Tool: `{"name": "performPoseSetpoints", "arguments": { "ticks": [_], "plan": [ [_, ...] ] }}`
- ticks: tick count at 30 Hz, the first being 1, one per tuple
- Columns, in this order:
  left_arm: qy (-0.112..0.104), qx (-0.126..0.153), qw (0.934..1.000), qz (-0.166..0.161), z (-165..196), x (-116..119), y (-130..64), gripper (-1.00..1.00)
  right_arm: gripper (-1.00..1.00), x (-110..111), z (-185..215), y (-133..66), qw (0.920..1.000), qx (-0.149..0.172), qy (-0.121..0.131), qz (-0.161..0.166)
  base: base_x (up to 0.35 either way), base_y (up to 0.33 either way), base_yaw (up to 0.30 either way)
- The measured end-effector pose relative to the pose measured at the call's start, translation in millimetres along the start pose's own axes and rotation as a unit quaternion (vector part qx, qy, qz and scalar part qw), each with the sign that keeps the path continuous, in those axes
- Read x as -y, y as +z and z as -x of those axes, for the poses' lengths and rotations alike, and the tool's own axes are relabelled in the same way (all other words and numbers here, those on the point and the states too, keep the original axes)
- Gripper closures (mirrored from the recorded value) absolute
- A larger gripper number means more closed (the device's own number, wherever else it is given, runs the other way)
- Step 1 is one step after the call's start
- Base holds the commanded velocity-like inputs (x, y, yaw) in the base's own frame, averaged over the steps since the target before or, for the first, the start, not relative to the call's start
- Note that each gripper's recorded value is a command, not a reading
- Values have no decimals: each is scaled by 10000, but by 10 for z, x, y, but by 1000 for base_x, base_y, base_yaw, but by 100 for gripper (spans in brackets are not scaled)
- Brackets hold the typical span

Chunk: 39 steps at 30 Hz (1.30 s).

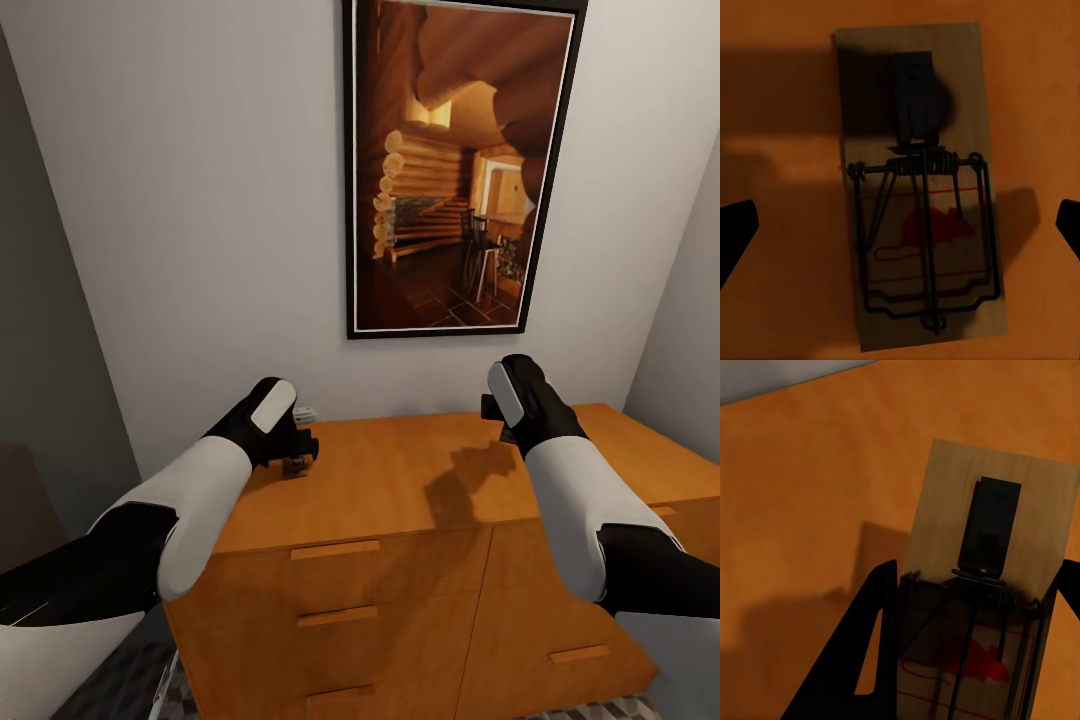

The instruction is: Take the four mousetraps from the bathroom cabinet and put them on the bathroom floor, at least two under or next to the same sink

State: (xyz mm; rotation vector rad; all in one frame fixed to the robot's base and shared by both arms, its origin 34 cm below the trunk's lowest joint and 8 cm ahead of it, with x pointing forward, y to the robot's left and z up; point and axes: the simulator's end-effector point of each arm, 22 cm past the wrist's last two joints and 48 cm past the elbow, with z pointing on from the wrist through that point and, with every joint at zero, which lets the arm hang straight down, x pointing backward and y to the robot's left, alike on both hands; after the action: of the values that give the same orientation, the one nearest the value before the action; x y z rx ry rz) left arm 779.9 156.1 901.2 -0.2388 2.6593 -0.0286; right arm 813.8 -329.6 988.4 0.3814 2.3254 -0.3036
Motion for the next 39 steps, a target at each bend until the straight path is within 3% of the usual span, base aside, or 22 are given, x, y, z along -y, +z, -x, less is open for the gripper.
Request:
{"name": "performPoseSetpoints", "arguments": {
  "ticks": [11, 12, 34, 38, 39],
  "plan": [
    [1, -23, 10000, 12, -17, -5, 14, -100, 100, 0, 0, 0, 10000, 0, 0, 0, 0, 0, 0],
    [1, -25, 10000, 12, -18, -5, 15, 100, 100, 0, 0, 0, 10000, 0, 0, 0, 0, 0, 0],
    [-38, -29, 9999, 153, -23, -67, 20, 100, 100, 2, 1, -1, 10000, 1, 1, -2, 0, 0, 0],
    [-7, 111, 9998, 170, 69, -71, -53, 100, 100, 3, 1, -1, 10000, 2, -2, -6, 0, 0, 0],
    [-15, 270, 9996, 108, 172, -41, -145, 100, 100, 3, 2, -2, 10000, 3, -2, -6, 0, 0, 0]
  ]
}}
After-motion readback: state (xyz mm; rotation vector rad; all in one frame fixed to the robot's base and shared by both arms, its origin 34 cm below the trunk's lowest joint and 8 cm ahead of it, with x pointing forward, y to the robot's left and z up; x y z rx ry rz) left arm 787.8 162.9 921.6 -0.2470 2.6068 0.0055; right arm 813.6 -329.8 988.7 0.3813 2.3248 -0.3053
